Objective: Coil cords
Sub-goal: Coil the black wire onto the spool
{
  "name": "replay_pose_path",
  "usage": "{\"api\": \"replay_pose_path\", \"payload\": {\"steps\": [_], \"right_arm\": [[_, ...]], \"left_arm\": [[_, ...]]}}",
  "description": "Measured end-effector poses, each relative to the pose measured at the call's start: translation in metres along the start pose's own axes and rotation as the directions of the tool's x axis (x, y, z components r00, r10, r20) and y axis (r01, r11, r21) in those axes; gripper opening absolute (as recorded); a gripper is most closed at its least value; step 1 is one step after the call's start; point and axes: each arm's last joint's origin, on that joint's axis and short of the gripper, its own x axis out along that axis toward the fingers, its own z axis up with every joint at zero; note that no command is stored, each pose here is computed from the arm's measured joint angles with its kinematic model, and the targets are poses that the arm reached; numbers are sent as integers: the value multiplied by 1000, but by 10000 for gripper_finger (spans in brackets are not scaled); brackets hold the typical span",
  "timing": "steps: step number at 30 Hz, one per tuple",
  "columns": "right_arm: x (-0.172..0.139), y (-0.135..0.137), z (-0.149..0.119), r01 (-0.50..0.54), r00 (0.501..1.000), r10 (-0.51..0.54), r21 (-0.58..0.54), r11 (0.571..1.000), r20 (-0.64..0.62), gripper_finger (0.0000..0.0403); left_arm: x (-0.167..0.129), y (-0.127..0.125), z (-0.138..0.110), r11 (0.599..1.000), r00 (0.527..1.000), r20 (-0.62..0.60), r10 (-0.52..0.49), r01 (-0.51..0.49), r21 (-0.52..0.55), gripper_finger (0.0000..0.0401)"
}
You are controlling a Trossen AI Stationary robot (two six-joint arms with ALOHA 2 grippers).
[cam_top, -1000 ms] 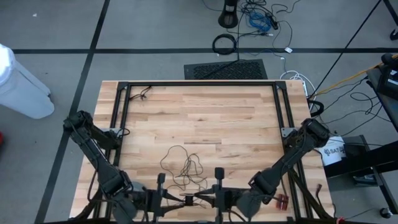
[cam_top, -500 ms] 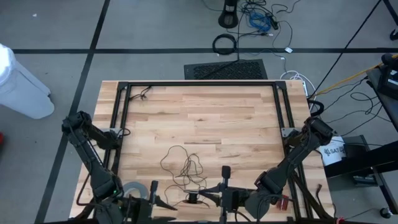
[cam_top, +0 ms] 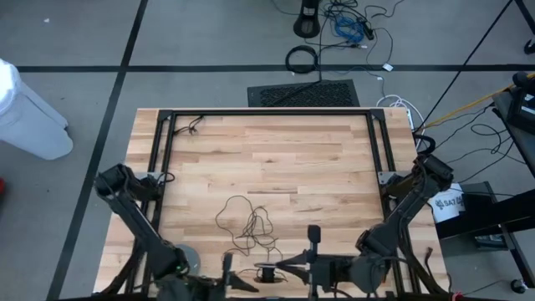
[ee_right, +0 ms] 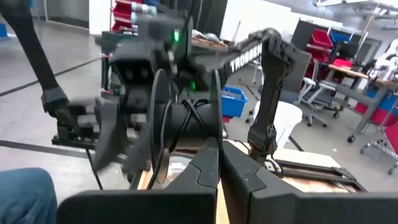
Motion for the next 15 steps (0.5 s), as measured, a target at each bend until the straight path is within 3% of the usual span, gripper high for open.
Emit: {"api": "replay_pose_path", "payload": {"steps": [8,15], "right_arm": [[-14,10,12,-28,996,29,-13,1000,79,0],[-15,11,13,-29,996,32,-36,999,89,0]], "left_arm": [[30,-2,-35,1000,998,-61,25,-25,-9,125],[39,4,-44,998,994,-85,68,-68,2,134]]}}
